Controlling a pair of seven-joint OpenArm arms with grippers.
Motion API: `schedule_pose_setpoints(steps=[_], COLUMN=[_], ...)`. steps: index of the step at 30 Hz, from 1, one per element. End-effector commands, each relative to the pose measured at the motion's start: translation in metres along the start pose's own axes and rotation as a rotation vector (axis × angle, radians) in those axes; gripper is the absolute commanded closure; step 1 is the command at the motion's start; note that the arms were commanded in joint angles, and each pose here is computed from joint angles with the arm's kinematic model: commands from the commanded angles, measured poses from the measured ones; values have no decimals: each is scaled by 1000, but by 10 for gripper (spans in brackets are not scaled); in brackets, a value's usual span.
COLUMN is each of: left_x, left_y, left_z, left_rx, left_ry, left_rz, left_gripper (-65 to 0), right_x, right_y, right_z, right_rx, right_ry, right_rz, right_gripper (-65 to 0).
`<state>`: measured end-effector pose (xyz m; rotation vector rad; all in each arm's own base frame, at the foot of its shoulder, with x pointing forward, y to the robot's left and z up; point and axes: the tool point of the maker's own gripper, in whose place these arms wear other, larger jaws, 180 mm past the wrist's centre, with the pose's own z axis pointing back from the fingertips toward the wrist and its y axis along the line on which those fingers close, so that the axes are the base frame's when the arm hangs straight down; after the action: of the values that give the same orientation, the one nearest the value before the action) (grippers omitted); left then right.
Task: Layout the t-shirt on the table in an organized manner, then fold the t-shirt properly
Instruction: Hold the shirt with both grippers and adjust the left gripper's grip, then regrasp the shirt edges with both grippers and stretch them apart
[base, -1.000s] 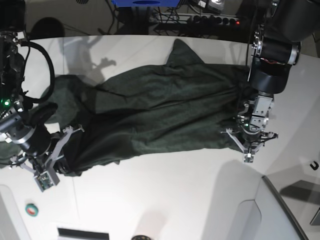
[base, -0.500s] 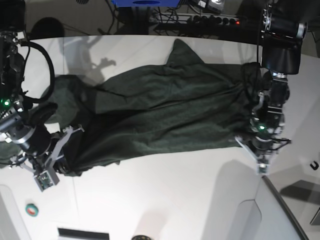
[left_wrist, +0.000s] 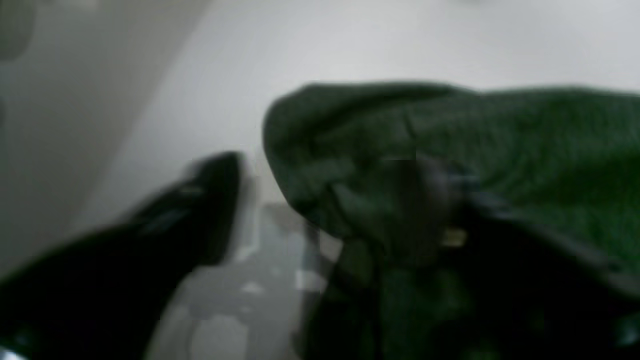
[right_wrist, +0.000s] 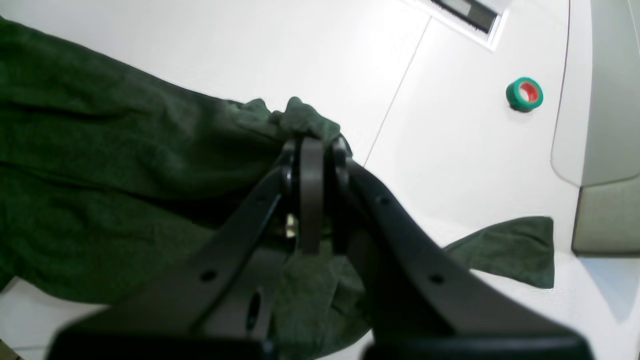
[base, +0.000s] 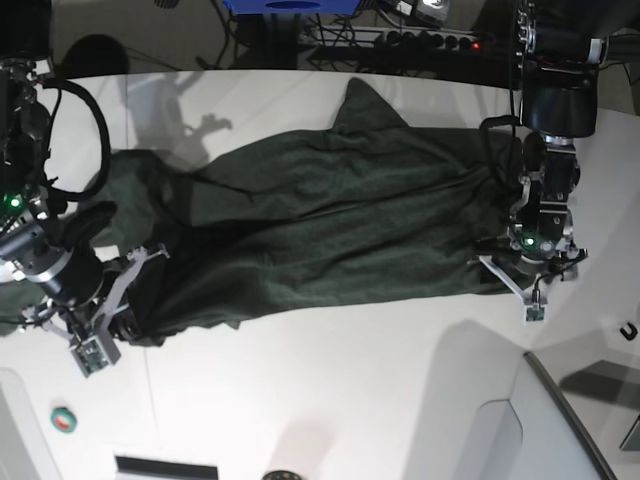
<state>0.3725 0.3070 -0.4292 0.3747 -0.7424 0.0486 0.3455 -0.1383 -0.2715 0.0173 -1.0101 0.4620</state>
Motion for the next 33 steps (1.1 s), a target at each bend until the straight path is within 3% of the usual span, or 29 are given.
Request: schedule_pose_setpoints(steps=[1, 8, 13, 15, 17, 18, 21, 25, 28, 33], left_x=[22, -17, -45, -47, -47, -47, -43, 6, 37, 70], left_y=[8, 7, 7, 8, 11, 13, 17, 47, 72, 68], left_z=[1, -26, -35, -35, -35, -35, -35, -28, -15, 13], left_rx=[21, 35, 42, 44, 48, 51, 60, 100, 133, 117], left_ry=[-71, -16, 14, 18, 18, 18, 11, -105, -125, -206], left_rz=[2, 5, -3, -8, -6, 0, -7, -33, -26, -47], left_gripper=[-556, -421, -388, -281, -39, 0, 0, 0, 0, 0], right_x=[15, 12, 12, 12, 11, 11, 11, 9, -2, -12], right_y=[-6, -1, -1, -1, -1, -1, -1, -3, -5, -4], right_z=[3, 3, 3, 3, 3, 3, 3, 3, -3, -9], right_rx=[-13, -4, -4, -4, -4, -4, -4, -8, -9, -4], right_ry=[-52, -46, -46, -46, -45, -45, -45, -38, -2, 24], right_rz=[8, -3, -3, -3, -4, -4, -4, 1, -9, -29], right_gripper=[-2, -2, -2, -2, -2, -2, -2, -2, -2, -2])
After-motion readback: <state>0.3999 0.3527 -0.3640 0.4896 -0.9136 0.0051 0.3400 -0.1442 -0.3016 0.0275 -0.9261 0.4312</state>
